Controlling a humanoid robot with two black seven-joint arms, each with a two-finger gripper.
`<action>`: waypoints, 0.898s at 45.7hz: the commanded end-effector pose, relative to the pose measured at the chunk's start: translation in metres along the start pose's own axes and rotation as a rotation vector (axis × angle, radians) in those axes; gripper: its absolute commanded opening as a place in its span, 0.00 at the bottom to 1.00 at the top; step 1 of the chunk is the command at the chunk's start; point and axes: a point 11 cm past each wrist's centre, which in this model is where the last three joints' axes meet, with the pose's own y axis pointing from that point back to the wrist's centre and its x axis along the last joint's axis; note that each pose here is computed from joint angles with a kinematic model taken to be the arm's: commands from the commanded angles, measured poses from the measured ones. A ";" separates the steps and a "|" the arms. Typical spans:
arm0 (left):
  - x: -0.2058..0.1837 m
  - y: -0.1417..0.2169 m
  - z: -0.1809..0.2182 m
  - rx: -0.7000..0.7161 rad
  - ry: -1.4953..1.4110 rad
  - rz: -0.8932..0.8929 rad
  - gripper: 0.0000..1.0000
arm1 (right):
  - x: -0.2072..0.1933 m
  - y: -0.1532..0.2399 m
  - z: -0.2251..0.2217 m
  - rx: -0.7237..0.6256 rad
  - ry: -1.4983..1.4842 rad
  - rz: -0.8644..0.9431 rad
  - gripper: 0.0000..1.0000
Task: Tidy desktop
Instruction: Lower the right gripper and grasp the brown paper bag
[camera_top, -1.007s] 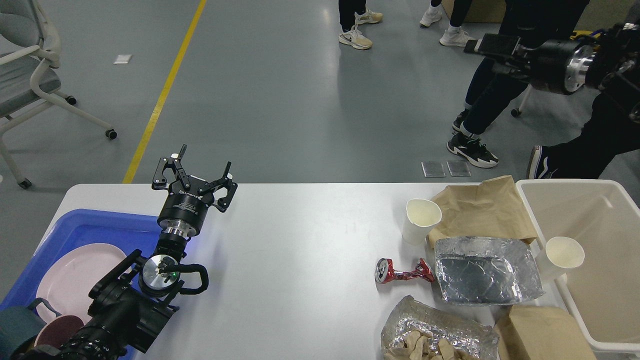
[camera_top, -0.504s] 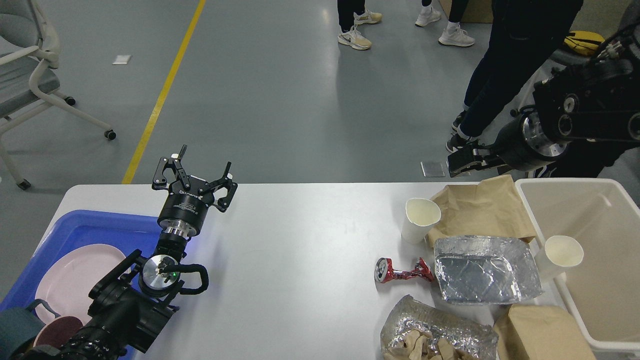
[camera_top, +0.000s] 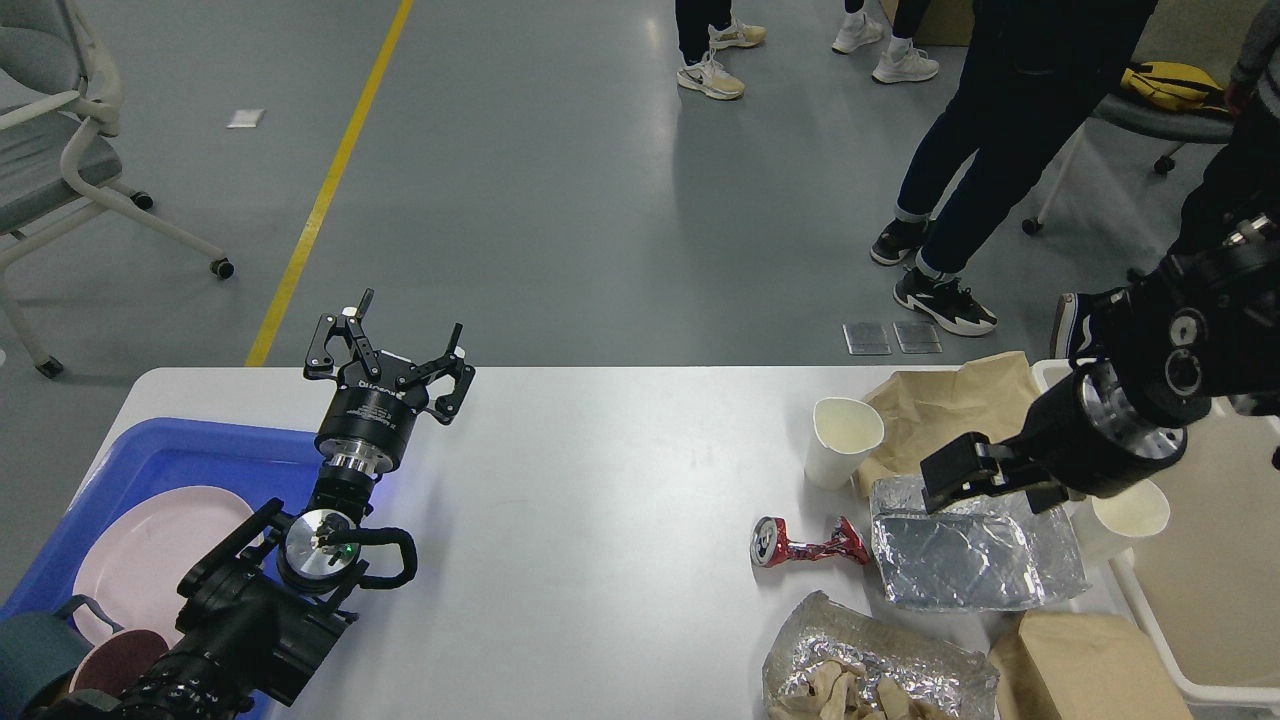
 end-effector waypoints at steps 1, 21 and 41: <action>0.000 0.000 0.000 0.000 0.000 0.000 0.97 | -0.025 -0.028 0.026 0.009 -0.091 -0.028 1.00; 0.000 0.000 0.000 0.000 0.000 -0.001 0.97 | -0.108 -0.109 0.104 -0.135 -0.164 -0.041 1.00; 0.000 0.000 0.000 0.000 0.000 -0.001 0.97 | -0.166 -0.150 0.133 -0.187 -0.180 -0.010 1.00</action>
